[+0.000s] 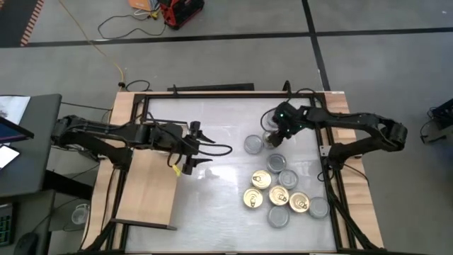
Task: Stack canned seafood by type on shelf
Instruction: Stack the blue tuna can on top of the blue tuna can on the shelf
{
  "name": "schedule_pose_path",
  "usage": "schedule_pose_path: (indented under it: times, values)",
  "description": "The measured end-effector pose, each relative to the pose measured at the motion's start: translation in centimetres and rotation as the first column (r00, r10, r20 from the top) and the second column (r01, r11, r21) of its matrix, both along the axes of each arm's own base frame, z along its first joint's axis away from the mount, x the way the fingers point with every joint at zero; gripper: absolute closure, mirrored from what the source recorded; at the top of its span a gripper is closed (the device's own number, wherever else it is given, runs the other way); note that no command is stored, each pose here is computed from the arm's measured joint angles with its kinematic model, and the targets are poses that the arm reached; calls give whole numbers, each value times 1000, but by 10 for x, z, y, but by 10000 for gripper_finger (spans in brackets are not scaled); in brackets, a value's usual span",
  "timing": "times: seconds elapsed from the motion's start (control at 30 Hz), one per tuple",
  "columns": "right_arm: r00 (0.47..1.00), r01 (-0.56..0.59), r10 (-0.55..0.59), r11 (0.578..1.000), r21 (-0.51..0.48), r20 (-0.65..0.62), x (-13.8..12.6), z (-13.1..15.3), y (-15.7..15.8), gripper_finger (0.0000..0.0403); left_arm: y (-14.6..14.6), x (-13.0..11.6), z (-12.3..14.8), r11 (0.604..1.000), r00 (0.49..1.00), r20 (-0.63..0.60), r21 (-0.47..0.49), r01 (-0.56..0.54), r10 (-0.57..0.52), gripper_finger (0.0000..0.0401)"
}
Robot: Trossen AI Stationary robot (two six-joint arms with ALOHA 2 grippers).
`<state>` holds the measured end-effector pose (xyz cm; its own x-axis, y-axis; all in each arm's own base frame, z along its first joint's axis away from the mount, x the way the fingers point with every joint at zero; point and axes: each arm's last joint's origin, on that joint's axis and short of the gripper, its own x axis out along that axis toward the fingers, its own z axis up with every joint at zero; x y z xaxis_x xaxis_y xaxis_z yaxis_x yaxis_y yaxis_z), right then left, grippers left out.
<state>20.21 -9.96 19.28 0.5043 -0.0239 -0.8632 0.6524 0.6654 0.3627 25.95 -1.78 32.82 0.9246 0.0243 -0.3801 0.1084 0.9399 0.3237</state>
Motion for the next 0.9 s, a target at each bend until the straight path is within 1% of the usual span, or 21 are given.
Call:
schedule_pose_path:
  times: [0.1, 0.27, 0.43, 0.57, 0.63, 0.7, 0.77, 0.9]
  values:
    - [1000, -21, 21, 1000, -11, 12, 5, 4, 5, 125, 0, -3, 3, 1000, 1000, 15, -1, 1, -1, 118]
    - [998, 31, -34, 998, -47, -53, 1, 5, 5, 125, 0, -4, 4, 1000, 1000, 17, -28, -9, 10, 118]
    - [976, 118, -132, 989, -91, -171, -11, 1, 0, 125, 1, -5, 3, 999, 999, 2, -31, -38, 38, 118]
    - [973, 144, -159, 985, -100, -164, -13, -2, -5, 128, 1, -5, 3, 998, 999, 4, -24, -53, 53, 118]
    - [974, 148, -162, 984, -97, -159, -13, -9, -7, 134, 1, -5, 3, 998, 999, 6, -23, -54, 54, 118]
    - [969, 154, -168, 984, -89, -179, -16, -16, -8, 143, 1, -4, 3, 998, 998, 6, -23, -54, 55, 118]
    - [969, 151, -165, 985, -87, -184, -16, -19, -10, 154, 2, -5, 3, 998, 998, 5, -23, -55, 55, 118]
    - [972, 144, -159, 985, -94, -176, -16, -20, -10, 190, 2, -5, 3, 998, 998, 2, -20, -57, 57, 118]
